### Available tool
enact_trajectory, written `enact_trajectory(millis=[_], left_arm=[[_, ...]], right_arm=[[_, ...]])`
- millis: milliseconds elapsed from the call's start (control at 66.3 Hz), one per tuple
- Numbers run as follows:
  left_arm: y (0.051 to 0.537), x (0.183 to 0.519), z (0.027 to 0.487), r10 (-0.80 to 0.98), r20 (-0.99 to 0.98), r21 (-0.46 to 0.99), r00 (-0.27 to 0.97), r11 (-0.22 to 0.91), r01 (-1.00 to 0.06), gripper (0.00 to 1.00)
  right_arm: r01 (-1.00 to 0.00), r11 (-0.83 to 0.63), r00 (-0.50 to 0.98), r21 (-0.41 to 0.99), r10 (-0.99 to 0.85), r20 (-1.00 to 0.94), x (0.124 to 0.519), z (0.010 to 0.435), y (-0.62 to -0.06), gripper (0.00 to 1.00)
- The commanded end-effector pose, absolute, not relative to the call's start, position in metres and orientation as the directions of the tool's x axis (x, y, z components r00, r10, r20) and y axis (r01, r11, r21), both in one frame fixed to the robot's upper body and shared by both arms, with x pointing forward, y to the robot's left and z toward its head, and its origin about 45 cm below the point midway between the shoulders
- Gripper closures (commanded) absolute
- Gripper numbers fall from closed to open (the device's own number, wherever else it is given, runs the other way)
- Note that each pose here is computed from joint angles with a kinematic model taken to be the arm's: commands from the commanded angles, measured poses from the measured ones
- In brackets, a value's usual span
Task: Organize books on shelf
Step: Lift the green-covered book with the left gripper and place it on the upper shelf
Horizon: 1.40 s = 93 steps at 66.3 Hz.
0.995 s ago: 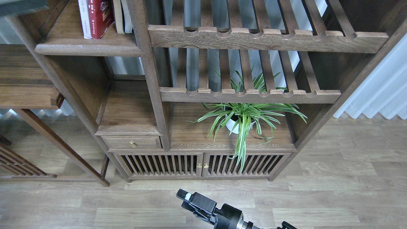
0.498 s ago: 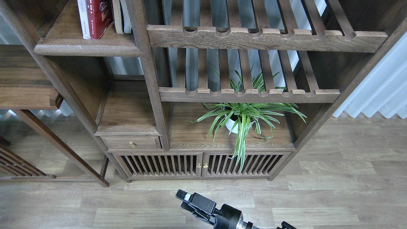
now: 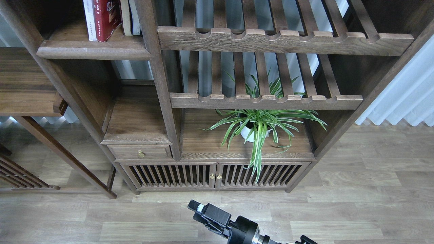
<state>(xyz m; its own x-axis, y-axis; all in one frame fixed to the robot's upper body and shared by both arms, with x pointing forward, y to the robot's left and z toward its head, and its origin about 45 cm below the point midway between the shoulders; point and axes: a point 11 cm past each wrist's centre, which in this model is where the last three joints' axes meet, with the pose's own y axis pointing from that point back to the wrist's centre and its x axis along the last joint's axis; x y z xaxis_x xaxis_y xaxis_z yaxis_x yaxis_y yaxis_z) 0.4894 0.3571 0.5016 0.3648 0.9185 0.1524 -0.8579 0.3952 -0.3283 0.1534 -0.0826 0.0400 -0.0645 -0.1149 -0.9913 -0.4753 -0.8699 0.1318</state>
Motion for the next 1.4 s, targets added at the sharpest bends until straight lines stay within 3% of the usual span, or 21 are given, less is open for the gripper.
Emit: enact_trajectory(millis=[0, 935, 980, 1041, 1056, 1086, 1101, 1388], left_arm=[[0.354, 0.501, 0.499, 0.926, 0.126, -0.355, 0.356, 0.377, -0.855, 0.97], [0.308, 0.527, 0.434, 0.919, 0.038, -0.439, 0.393, 0.369, -0.82, 0.94], [0.306, 0.527, 0.43, 0.917, 0.032, -0.434, 0.397, 0.37, -0.821, 0.89], [0.302, 0.528, 0.424, 0.915, 0.024, -0.426, 0.403, 0.374, -0.824, 0.7], [0.3, 0.528, 0.421, 0.913, 0.017, -0.424, 0.408, 0.376, -0.824, 0.55], [0.298, 0.528, 0.418, 0.911, 0.01, -0.423, 0.411, 0.376, -0.824, 0.45], [0.295, 0.527, 0.415, 0.908, 0.003, -0.421, 0.418, 0.38, -0.823, 0.35], [0.299, 0.526, 0.413, 0.921, -0.039, -0.444, 0.389, 0.333, -0.832, 0.01]], right_arm=[[-0.471, -0.875, -0.053, 0.116, -0.103, -0.993, 0.154, 0.045, -0.079, 0.0], [-0.481, -0.87, -0.051, 0.11, -0.098, -0.994, 0.156, 0.046, -0.08, 0.0], [-0.481, -0.87, -0.05, 0.108, -0.096, -0.994, 0.156, 0.047, -0.08, 0.0], [-0.481, -0.87, -0.05, 0.108, -0.096, -0.994, 0.156, 0.047, -0.08, 0.0], [-0.481, -0.87, -0.05, 0.108, -0.096, -0.994, 0.156, 0.047, -0.08, 0.0], [-0.481, -0.87, -0.051, 0.109, -0.096, -0.994, 0.155, 0.047, -0.08, 0.0], [-0.482, -0.869, -0.05, 0.108, -0.095, -0.994, 0.156, 0.047, -0.08, 0.0], [-0.484, -0.868, -0.053, 0.109, -0.095, -0.994, 0.155, 0.047, -0.08, 0.0]])
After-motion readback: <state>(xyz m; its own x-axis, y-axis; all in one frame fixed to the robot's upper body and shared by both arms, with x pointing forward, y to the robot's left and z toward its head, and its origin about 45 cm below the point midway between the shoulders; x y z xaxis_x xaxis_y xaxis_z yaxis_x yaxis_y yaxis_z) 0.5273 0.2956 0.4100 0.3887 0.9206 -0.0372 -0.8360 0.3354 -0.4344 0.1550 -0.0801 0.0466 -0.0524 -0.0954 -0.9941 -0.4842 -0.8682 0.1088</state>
